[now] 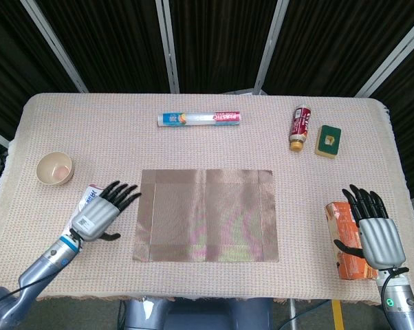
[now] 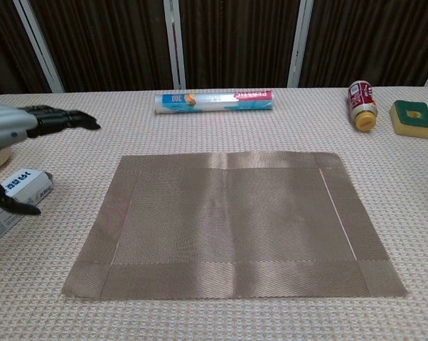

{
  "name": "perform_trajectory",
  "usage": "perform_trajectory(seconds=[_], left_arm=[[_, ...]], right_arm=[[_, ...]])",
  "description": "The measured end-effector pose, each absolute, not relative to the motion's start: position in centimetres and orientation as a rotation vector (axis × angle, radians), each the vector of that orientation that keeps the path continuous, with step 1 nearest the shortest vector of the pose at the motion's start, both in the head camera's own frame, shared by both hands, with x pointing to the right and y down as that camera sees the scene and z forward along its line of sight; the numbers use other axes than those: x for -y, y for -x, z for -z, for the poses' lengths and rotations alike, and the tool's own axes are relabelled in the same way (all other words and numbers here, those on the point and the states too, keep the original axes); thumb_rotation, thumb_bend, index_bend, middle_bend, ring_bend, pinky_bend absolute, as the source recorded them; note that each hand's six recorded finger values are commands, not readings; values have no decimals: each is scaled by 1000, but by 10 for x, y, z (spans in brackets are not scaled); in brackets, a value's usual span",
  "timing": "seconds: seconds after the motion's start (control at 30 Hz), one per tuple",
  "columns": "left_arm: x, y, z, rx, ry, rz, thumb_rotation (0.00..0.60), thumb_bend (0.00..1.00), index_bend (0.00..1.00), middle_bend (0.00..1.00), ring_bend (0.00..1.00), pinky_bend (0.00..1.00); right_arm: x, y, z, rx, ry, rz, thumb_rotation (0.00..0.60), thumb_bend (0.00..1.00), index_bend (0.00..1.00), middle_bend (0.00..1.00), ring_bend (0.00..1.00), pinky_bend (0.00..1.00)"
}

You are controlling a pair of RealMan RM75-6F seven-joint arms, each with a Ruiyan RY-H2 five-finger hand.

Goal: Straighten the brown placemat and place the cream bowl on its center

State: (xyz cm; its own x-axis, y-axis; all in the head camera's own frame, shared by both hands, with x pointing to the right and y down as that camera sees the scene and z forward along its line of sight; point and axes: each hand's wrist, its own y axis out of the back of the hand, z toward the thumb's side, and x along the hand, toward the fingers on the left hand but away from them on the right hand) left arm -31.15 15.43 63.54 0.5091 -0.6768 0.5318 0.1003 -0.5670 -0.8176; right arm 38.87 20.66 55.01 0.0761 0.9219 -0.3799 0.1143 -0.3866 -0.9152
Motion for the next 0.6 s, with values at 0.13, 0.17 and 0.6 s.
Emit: perform_trajectory(seconds=[0.13,0.17,0.6], left_arm=[[-123,344,-637,-606,1840,1243,600,0,3,0,0,0],[-117,353,-638,-632,1825,1269,600,0,12,0,0,0],[-73,471,-682,-832,1658,1629,600,5,287,0,0,0]], right_arm=[[-207,-388,-549,1051,1621,-1385,600,0,0,0,0,0],[-207,-388,-549,1051,1621,-1386,600,0,0,0,0,0],[-207,-389,-555,1027,1615,-1408,600,0,0,0,0,0]])
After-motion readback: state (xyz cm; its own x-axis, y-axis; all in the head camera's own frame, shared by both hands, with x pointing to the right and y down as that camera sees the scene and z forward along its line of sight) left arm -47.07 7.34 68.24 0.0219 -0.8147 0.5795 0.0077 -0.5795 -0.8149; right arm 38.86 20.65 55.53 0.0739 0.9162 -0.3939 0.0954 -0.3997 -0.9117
